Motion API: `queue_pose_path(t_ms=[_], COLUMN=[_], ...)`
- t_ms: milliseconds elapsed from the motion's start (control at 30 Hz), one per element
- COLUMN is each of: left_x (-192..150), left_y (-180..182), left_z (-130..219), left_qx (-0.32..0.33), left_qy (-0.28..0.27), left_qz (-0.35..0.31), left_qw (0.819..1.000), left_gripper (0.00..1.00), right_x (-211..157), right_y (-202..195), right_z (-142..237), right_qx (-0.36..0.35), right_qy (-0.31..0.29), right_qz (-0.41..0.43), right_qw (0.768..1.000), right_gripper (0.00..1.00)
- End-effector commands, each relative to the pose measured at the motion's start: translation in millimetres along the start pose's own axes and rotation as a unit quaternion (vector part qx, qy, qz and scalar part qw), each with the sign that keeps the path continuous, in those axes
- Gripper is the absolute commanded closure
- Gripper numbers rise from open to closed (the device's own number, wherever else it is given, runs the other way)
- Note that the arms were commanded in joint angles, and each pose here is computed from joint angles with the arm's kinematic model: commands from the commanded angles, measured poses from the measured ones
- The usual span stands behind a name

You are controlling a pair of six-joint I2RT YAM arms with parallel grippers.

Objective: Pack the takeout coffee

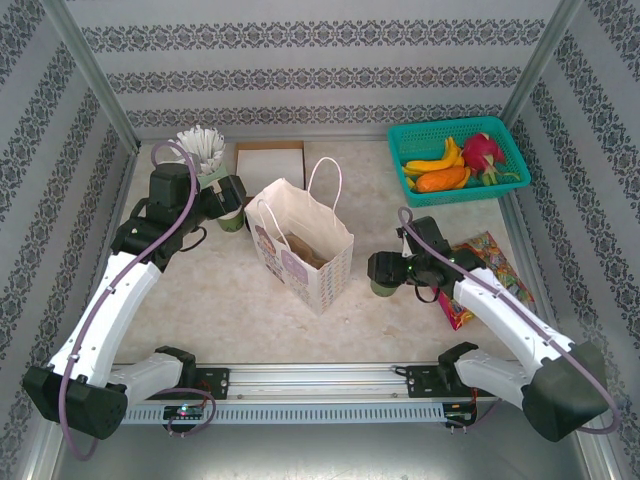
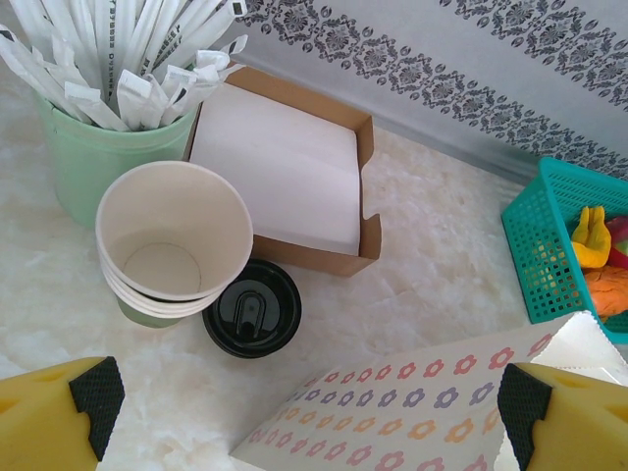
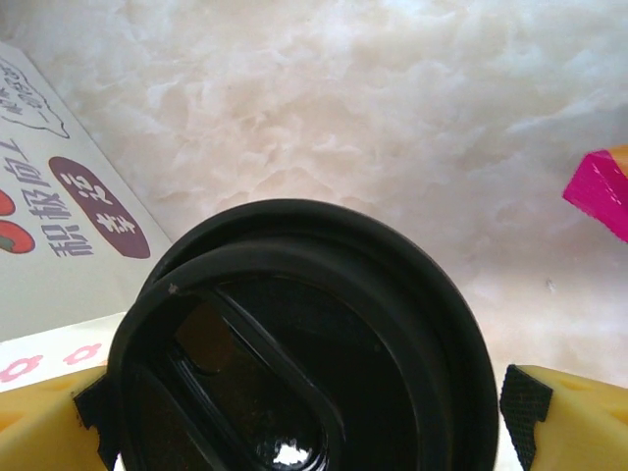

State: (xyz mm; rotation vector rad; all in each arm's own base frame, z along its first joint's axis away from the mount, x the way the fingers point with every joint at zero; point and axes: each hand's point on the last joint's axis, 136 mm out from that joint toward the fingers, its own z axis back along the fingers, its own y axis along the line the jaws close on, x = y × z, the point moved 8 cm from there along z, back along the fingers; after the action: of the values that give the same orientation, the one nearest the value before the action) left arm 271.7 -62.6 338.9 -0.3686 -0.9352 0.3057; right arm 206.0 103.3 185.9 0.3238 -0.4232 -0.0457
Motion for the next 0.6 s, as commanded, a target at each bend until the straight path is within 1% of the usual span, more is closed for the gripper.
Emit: queue_pose_path(t_ms=[0, 133, 300, 467, 567], left_x=[5, 3, 0, -2, -3], left_y=[1, 2, 7, 9, 9], left_z=[-1, -2, -4, -9, -9], left_qx=[-0.001, 0.002, 0.016, 0.024, 0.023], left_qy=[-0.017, -0.014, -0.012, -0.005, -0.003], left_qz=[0.009, 0.006, 0.004, 0.003, 0.002], left_qw=[1.0, 1.0, 1.0, 1.0, 1.0], left_gripper=[0.0, 0.0, 0.0, 0.0, 0.0], right_x=[10, 19, 24, 25, 26], right_y=[6, 13, 15, 21, 27], right_z=[12, 17, 22, 19, 18], right_qx=[-0.016, -0.024, -0.071, -0.073, -0.07], right_qy=[0.018, 0.047, 0.101, 0.146, 0.151], right_qz=[-0.032, -0.043, -0.036, -0.019, -0.014], right_qw=[0.999, 0.998, 0.992, 0.986, 0.986], right_gripper=[0.02, 0.02, 0.02, 0.02, 0.02])
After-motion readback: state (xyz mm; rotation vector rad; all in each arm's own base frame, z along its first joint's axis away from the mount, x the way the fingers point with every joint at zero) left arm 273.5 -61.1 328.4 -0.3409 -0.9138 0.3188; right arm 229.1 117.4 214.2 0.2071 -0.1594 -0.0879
